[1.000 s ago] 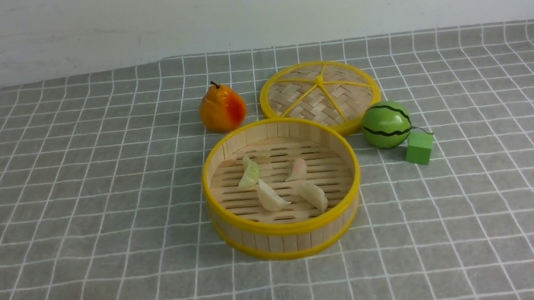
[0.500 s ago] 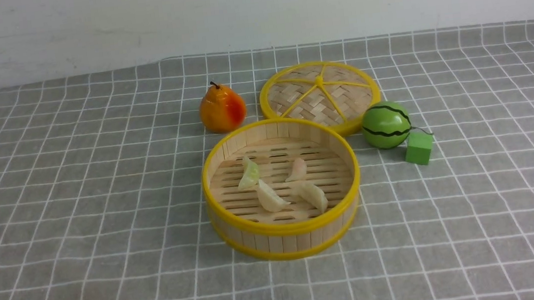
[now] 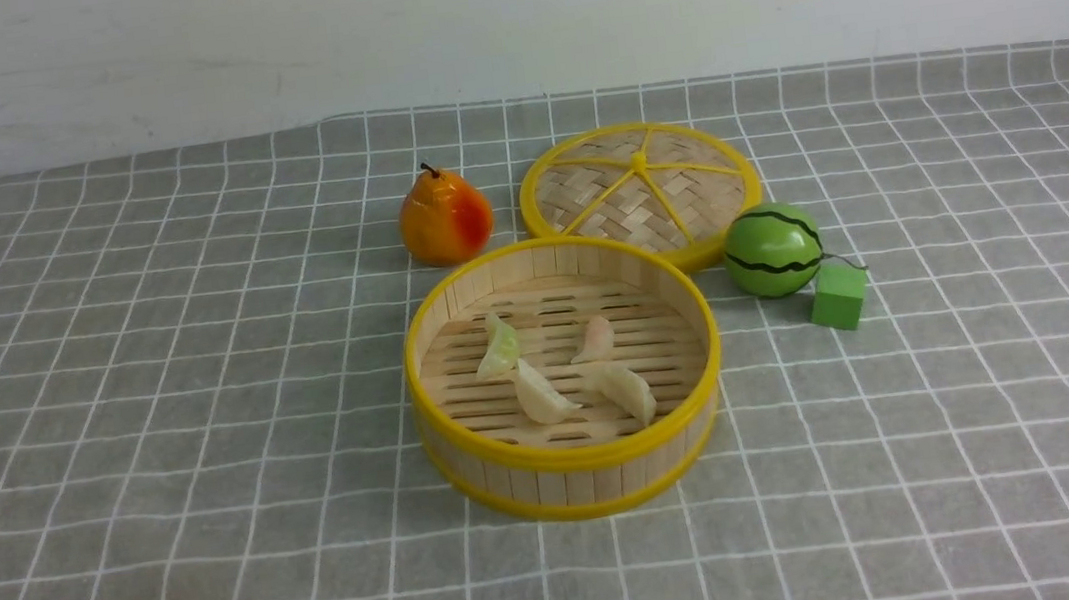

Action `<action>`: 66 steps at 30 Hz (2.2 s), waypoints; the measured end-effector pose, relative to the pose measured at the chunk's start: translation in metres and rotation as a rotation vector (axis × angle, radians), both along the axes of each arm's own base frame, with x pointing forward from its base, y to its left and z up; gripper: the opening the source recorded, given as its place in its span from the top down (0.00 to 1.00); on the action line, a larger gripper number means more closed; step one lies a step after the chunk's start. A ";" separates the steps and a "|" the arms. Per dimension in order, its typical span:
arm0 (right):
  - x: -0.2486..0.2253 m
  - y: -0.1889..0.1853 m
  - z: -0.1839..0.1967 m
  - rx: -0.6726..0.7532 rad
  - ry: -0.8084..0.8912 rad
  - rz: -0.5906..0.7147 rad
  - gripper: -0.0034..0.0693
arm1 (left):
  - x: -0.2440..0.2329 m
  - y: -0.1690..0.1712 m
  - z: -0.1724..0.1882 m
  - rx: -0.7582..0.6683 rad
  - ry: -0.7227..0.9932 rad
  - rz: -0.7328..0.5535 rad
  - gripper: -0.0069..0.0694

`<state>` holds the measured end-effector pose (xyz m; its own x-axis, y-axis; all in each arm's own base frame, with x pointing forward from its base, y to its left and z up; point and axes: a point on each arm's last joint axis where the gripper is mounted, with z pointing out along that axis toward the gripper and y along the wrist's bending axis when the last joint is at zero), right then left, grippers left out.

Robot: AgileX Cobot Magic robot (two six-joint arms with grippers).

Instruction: Put the dumplings into the steamer on the table with the grey tablecloth.

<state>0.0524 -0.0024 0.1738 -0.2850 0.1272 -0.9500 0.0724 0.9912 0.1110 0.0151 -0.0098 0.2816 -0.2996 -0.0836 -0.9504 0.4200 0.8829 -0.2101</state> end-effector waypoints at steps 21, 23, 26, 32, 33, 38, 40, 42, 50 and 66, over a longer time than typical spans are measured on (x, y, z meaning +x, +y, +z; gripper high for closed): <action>0.000 0.000 0.000 0.001 0.000 0.000 0.94 | 0.024 -0.002 -0.020 -0.043 -0.202 0.181 0.89; 0.000 0.000 0.000 0.001 0.000 0.000 0.94 | 0.028 0.001 -0.025 -0.044 -0.234 0.271 0.93; 0.000 0.000 0.000 0.001 0.000 0.000 0.94 | 0.032 0.005 -0.037 -0.035 -0.250 0.384 0.93; 0.000 0.000 0.000 0.001 0.000 0.000 0.94 | 0.039 0.014 -0.079 -0.016 -0.156 0.558 0.93; 0.000 0.000 0.000 0.001 0.000 0.000 0.94 | 0.040 0.014 -0.087 -0.018 -0.132 0.572 0.93; 0.000 0.000 0.000 0.001 0.000 0.000 0.93 | 0.040 0.015 -0.098 -0.005 -0.071 0.584 0.93; 0.000 0.000 0.000 0.001 0.000 0.000 0.93 | 0.040 0.015 -0.100 -0.001 -0.049 0.584 0.93; 0.000 0.000 0.000 0.001 0.000 0.000 0.92 | 0.040 0.015 -0.102 0.003 -0.031 0.584 0.93; 0.000 0.000 0.000 0.001 0.000 0.000 0.91 | 0.038 0.014 -0.110 0.016 0.062 0.583 0.93; 0.000 0.000 0.000 0.001 0.000 0.000 0.88 | 0.038 0.014 -0.111 0.016 0.064 0.583 0.93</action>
